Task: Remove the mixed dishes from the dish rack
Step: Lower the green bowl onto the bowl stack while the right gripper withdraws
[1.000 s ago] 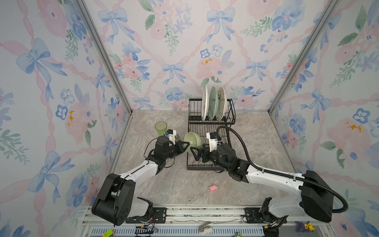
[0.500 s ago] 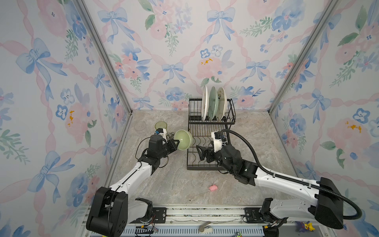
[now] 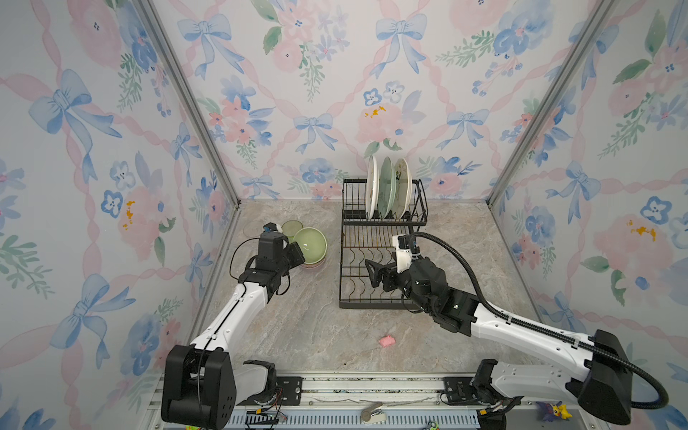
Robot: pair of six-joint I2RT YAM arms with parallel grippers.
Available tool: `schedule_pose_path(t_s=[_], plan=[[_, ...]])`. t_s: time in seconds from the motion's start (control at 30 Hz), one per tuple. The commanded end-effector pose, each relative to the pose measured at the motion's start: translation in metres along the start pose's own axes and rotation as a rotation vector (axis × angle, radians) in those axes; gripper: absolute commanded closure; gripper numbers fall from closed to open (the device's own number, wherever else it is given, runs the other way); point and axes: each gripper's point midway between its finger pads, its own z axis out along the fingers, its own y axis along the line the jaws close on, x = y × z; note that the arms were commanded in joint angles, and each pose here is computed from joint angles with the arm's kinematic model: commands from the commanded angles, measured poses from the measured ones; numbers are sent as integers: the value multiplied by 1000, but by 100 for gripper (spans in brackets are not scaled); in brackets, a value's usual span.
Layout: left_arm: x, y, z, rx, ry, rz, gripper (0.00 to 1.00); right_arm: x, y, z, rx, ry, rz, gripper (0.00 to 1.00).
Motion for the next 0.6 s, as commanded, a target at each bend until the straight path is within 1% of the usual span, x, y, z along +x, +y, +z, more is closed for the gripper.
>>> schedule_pose_path(t_s=[0.0,0.2,0.47,0.57], plan=[[-15,-8,7,13,0,43,100,-12,-9,-10,16,-11,12,3],[-15,0,25,-29,38,52,100,-3,-28,-16,45,7,68,3],[-19,8,37,-95,66,85,100,3,-37,-25,63,12,73,3],[-18,15,40,-139,86,105,100,3,-41,-26,71,13,75,3]])
